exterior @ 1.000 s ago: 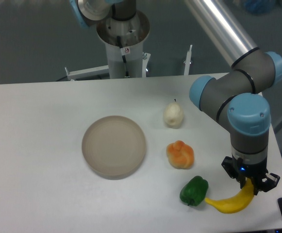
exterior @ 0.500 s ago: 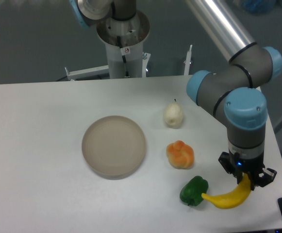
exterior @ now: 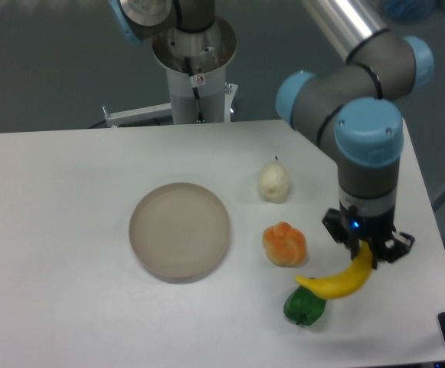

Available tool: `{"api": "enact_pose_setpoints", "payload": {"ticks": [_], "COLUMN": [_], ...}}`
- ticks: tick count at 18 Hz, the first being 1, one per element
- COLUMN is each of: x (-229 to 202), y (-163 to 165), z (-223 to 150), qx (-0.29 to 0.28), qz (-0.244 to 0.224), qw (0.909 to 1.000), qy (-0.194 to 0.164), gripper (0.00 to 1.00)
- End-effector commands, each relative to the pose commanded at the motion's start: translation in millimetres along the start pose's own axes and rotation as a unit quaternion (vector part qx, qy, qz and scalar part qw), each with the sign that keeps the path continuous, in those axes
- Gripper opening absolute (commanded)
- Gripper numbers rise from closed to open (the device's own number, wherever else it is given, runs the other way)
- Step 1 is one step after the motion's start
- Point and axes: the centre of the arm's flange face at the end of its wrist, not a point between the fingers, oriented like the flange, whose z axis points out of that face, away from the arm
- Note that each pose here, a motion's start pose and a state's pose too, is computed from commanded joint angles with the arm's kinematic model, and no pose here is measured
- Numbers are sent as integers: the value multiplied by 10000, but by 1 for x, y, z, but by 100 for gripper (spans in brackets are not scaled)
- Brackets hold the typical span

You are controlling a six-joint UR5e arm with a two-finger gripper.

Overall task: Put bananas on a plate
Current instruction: 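Lift the held yellow banana up off the table with the gripper, then carry the banana over the beige plate and lower it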

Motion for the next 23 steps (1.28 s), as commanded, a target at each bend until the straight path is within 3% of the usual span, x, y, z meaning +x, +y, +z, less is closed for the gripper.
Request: {"api": "enact_pose_setpoints", "payload": {"ticks": [5,7,10,15,19,23], "x": [32,47,86,145,180,208], "y": [6,3,-22,-59,-76,-68], "z": [-16,-12,-3,17,53,91], "qx": [162,268,267,-8,328,517], "qz": [-171,-515,-835,-1377,-1200,-1100], "qw": [9973,9940,9895,9818,9873,9894], "qy": [702,931,1149,1304,985,794], "gripper": [37,37,37,37,37,36]}}
